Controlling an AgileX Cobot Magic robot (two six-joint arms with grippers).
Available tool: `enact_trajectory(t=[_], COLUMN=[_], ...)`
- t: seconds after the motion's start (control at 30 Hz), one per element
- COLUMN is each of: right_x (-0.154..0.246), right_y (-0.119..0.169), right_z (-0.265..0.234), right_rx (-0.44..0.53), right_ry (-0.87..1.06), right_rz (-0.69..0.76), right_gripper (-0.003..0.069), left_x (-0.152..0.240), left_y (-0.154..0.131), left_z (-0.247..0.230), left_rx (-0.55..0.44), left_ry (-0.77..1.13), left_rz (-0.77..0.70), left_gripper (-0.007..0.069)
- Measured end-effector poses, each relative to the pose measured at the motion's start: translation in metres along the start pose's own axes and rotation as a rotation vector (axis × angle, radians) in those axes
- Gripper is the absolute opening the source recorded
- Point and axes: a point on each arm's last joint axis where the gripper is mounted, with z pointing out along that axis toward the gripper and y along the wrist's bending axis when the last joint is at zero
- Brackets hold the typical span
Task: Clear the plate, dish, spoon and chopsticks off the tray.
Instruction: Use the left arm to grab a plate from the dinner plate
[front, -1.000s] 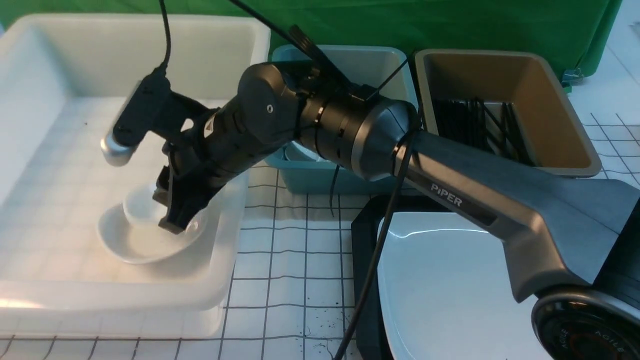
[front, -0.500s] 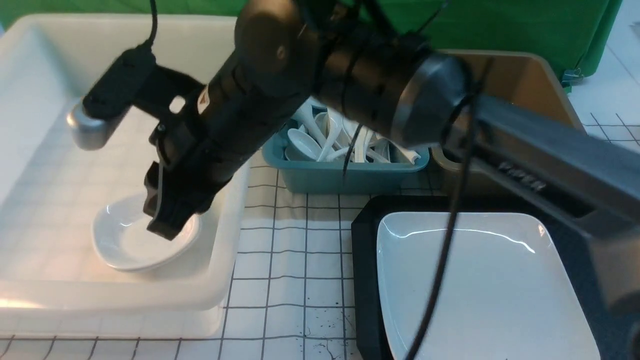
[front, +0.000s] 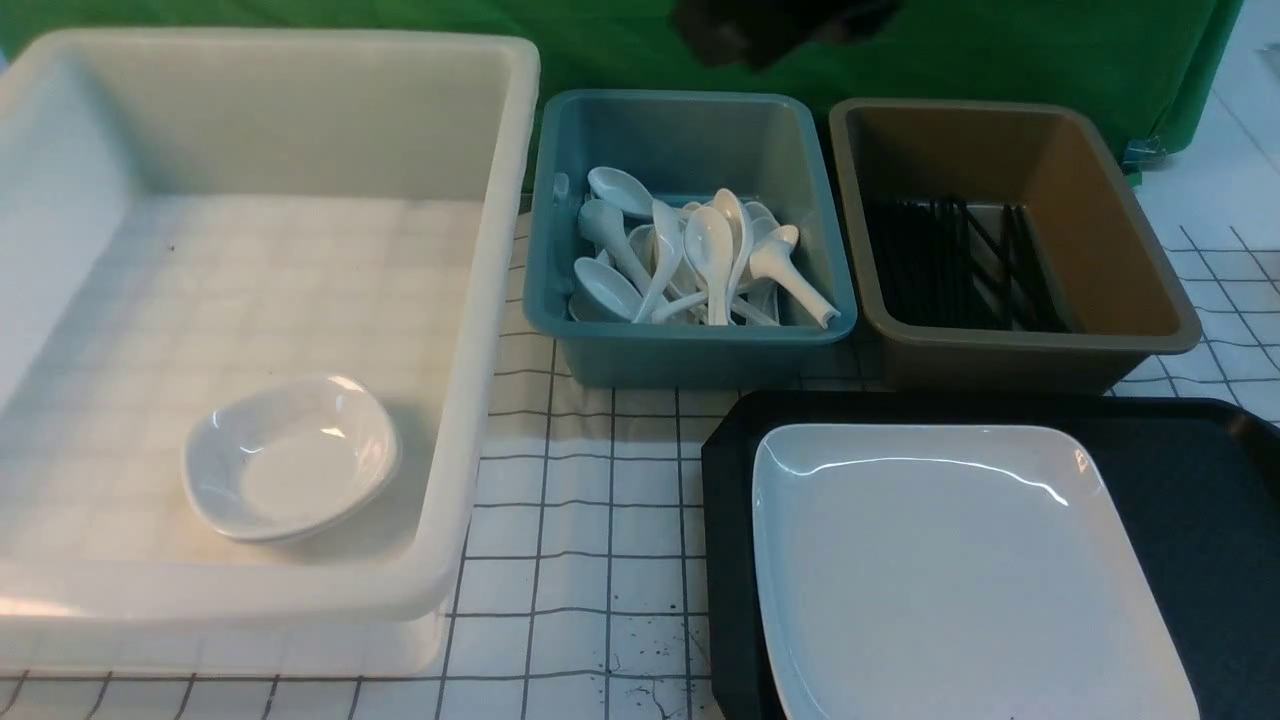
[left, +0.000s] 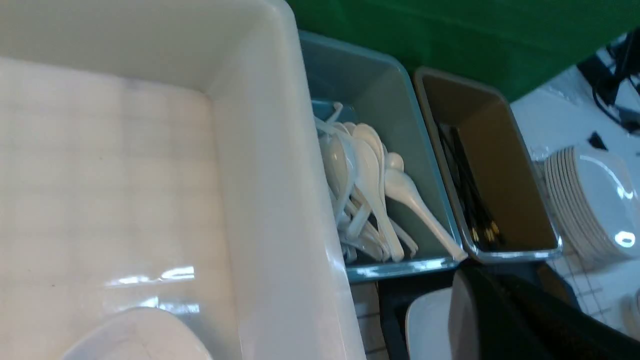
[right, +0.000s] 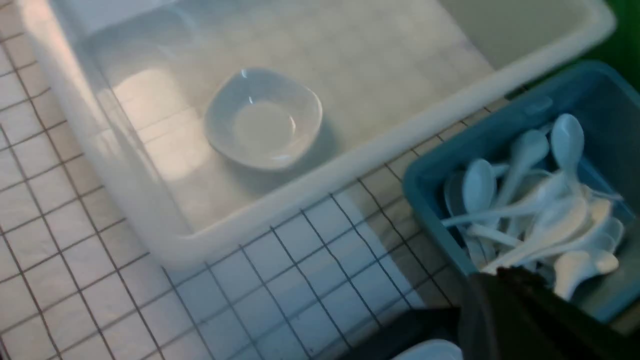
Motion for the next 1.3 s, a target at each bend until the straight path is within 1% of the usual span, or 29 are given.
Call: enact_trajectory(t=[0.07, 0.1, 0.17, 0.2, 0.23, 0.27, 0.33, 0.4, 0.43, 0.47, 0.57, 0.7, 0.73, 0.77, 0.8, 0.83, 0.87, 0.93, 1.03, 1.1, 1.13, 1.17, 1.3], right_x=[0.01, 0.023, 0.051, 0.062, 0.075, 0.089, 0.105, 0.137, 0.142, 0.161, 0.198, 0.24, 0.242, 0.255, 0.258, 0.271, 0.275, 0.294, 0.31, 0.318, 0.318, 0.321, 0.324], right_y=[-0.005, -0.009, -0.015, -0.014, -0.014, -0.013, -0.012, -0.002, 0.0, 0.009, 0.029, 0.053, 0.054, 0.06, 0.062, 0.067, 0.069, 0.075, 0.08, 0.081, 0.081, 0.081, 0.079], right_z=[-0.012, -0.025, -0.042, -0.054, -0.062, -0.069, -0.073, -0.094, -0.097, -0.106, -0.123, -0.134, -0.134, -0.133, -0.133, -0.128, -0.128, -0.12, -0.11, -0.1, -0.1, -0.094, -0.086], right_rx=[0.019, 0.039, 0.072, 0.088, 0.103, 0.116, 0.129, 0.162, 0.167, 0.184, 0.221, 0.262, 0.264, 0.27, 0.271, 0.267, 0.268, 0.262, 0.253, 0.245, 0.245, 0.242, 0.245], right_ry=[0.005, 0.015, 0.048, 0.047, 0.058, 0.07, 0.09, 0.086, 0.085, 0.079, 0.032, -0.085, -0.089, -0.115, -0.12, -0.119, -0.124, -0.111, -0.086, -0.053, -0.054, -0.037, -0.039], right_rz=[0.021, 0.05, 0.111, 0.127, 0.145, 0.164, 0.185, 0.215, 0.219, 0.232, 0.234, 0.24, 0.243, 0.266, 0.274, 0.308, 0.316, 0.348, 0.367, 0.368, 0.368, 0.349, 0.322], right_gripper=[0.003, 0.003, 0.003, 0.003, 0.003, 0.003, 0.003, 0.003, 0.003, 0.003, 0.003, 0.003, 0.003, 0.003, 0.003, 0.003, 0.003, 0.003, 0.003, 0.003, 0.003, 0.003, 0.003], left_x=[0.004, 0.008, 0.016, 0.018, 0.024, 0.03, 0.036, 0.05, 0.053, 0.062, 0.087, 0.126, 0.127, 0.141, 0.147, 0.161, 0.165, 0.187, 0.209, 0.224, 0.224, 0.234, 0.254], left_y=[-0.011, -0.021, -0.046, -0.052, -0.066, -0.08, -0.091, -0.115, -0.119, -0.133, -0.159, -0.179, -0.179, -0.183, -0.184, -0.185, -0.185, -0.184, -0.18, -0.173, -0.173, -0.168, -0.159], left_z=[0.009, 0.016, 0.029, 0.032, 0.038, 0.044, 0.048, 0.061, 0.064, 0.074, 0.102, 0.146, 0.148, 0.164, 0.171, 0.186, 0.19, 0.214, 0.239, 0.259, 0.259, 0.271, 0.293], left_rx=[0.013, 0.023, 0.077, 0.093, 0.126, 0.16, 0.188, 0.243, 0.248, 0.259, 0.251, 0.163, 0.16, 0.117, 0.096, 0.046, 0.031, -0.041, -0.09, -0.117, -0.115, -0.126, -0.144], left_ry=[0.036, 0.068, 0.12, 0.133, 0.16, 0.188, 0.213, 0.272, 0.283, 0.312, 0.398, 0.549, 0.554, 0.602, 0.623, 0.67, 0.683, 0.765, 0.838, 0.897, 0.898, 0.936, 1.011], left_rz=[0.04, 0.065, 0.112, 0.125, 0.156, 0.189, 0.217, 0.28, 0.293, 0.326, 0.395, 0.473, 0.467, 0.49, 0.491, 0.488, 0.485, 0.467, 0.457, 0.421, 0.418, 0.393, 0.341], left_gripper=[0.0023, 0.0023, 0.0023, 0.0023, 0.0023, 0.0023, 0.0025, 0.0031, 0.0033, 0.0045, 0.0089, 0.0185, 0.0191, 0.0234, 0.0246, 0.0296, 0.0308, 0.0375, 0.0431, 0.0459, 0.0459, 0.0465, 0.047])
